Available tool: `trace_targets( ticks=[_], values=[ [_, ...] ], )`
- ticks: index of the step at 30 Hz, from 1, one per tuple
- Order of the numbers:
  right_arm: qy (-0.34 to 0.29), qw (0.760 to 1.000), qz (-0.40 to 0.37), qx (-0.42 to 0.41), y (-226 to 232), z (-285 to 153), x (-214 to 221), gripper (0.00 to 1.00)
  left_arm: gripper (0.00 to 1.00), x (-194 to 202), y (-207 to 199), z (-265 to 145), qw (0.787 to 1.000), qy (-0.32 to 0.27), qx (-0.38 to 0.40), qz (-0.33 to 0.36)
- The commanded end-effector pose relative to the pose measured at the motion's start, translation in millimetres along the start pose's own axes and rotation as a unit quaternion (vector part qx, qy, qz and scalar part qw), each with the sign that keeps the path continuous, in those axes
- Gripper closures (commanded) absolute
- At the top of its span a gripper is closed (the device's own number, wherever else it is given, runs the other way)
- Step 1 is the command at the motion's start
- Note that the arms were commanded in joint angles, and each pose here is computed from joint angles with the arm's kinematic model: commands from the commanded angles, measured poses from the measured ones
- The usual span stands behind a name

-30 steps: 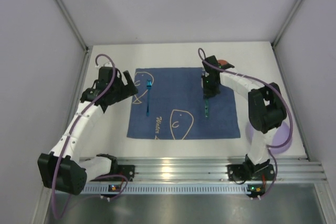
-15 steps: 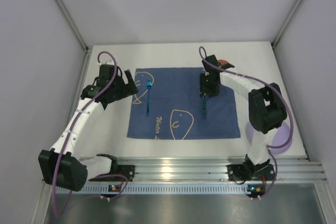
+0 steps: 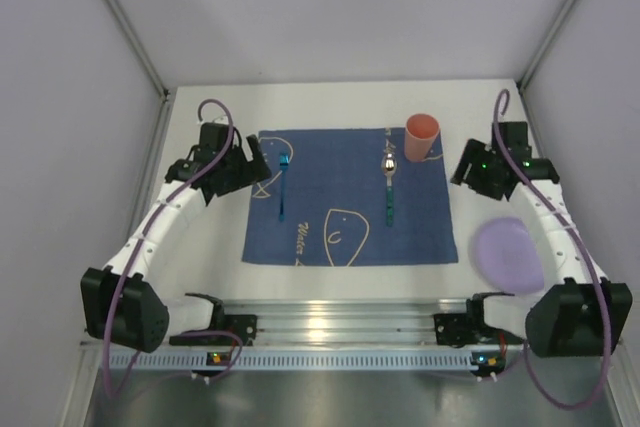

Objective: Set the dinner table for one person

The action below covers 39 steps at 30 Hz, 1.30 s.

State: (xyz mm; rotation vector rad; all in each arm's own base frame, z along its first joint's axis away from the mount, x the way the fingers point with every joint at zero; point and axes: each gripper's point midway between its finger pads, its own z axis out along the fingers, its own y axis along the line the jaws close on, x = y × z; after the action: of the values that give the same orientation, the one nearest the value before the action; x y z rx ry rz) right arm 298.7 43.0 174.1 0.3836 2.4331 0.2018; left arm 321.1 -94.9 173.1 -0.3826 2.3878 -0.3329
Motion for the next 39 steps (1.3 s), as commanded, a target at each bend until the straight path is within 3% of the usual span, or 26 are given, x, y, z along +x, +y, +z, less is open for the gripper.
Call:
trace_targets(
  ticks=[1, 5, 12, 15, 18, 19, 22, 26, 28, 33, 39],
  values=[
    [0.093, 0.992, 0.062, 0.061, -64, 18, 44, 0.34, 0.07, -4, -12, 3, 1.000, -0.014, 0.026, -0.006],
    [0.144, 0.976, 0.132, 0.100, -108, 36, 61, 0.34, 0.07, 11, -12, 5, 0.999, 0.007, 0.037, -0.005],
    [0.197, 0.962, 0.144, 0.124, -120, 63, 76, 0.36, 0.07, 23, -5, -9, 0.999, 0.005, 0.040, -0.006],
    [0.220, 0.957, 0.146, 0.123, -123, 73, 89, 0.44, 0.07, 29, 4, -13, 1.000, 0.003, 0.028, -0.002],
    [0.240, 0.952, 0.147, 0.124, -125, 81, 101, 0.63, 0.07, 37, 11, -14, 1.000, 0.009, 0.020, 0.005],
    [0.241, 0.951, 0.149, 0.122, -125, 82, 103, 0.77, 0.07, 40, 13, -13, 1.000, 0.013, 0.018, 0.005],
    [0.245, 0.951, 0.150, 0.111, -121, 85, 103, 0.97, 0.07, 42, 15, -12, 1.000, 0.015, 0.014, 0.011],
    [0.242, 0.955, 0.150, 0.088, -113, 84, 98, 1.00, 0.07, 40, 18, -7, 1.000, 0.015, 0.003, 0.016],
    [0.214, 0.962, 0.149, 0.076, -107, 74, 82, 1.00, 0.07, 38, 15, -4, 1.000, 0.020, 0.005, 0.015],
    [0.067, 0.987, 0.134, 0.049, -83, 11, 0, 1.00, 0.07, 32, 11, 1, 1.000, 0.017, 0.007, 0.014],
    [-0.078, 0.992, 0.091, 0.038, -36, -78, -76, 1.00, 0.07, 28, 3, 4, 0.999, 0.025, 0.018, 0.014]
  ],
)
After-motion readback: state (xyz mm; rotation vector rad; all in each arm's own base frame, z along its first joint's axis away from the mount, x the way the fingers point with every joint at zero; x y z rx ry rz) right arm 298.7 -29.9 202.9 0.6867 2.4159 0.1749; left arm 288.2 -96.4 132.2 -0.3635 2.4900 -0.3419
